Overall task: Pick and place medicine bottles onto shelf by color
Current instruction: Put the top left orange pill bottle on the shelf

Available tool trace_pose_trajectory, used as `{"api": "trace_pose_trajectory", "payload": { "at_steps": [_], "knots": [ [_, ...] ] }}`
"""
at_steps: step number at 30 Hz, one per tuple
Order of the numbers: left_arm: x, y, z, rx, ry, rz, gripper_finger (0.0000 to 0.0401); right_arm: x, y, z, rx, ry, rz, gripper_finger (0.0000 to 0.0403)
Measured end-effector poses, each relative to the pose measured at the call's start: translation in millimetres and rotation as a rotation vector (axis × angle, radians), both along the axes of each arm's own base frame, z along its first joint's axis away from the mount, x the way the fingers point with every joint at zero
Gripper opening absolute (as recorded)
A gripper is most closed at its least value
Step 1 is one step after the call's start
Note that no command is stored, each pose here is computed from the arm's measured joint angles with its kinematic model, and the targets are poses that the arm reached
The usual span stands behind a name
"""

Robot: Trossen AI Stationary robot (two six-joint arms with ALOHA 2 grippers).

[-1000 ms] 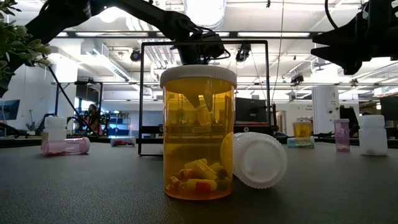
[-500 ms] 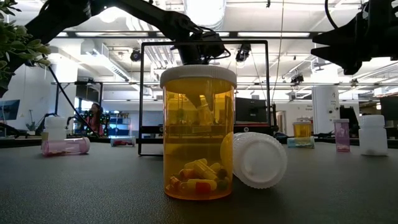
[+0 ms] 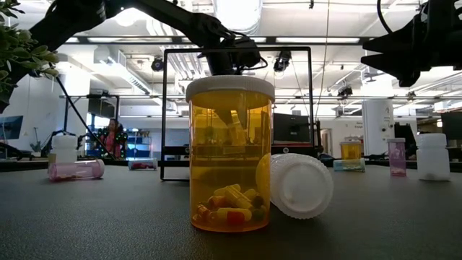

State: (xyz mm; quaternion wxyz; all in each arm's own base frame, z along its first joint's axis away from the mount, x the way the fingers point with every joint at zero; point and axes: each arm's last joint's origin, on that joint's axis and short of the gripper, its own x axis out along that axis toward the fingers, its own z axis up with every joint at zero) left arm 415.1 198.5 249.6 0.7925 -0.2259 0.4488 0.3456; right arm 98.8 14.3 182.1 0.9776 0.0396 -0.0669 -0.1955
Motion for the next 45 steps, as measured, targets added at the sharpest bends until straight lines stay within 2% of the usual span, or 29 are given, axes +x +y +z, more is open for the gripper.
{"api": "trace_pose_trajectory", "payload": {
  "at_steps": [28,39,45],
  "knots": [
    [-0.7,-0.1,-2.1,-0.007,0.001,0.028,0.0206,0.0,0.0,0.0,0.0,0.0,0.0,0.0228],
    [-0.4,0.3,-1.9,-0.006,-0.005,0.029,0.0266,0.0,0.0,0.0,0.0,0.0,0.0,0.0228],
    [0.7,0.9,-0.7,0.001,-0.018,0.028,0.0285,0.0,0.0,0.0,0.0,0.0,0.0,0.0228]
  ]
}}
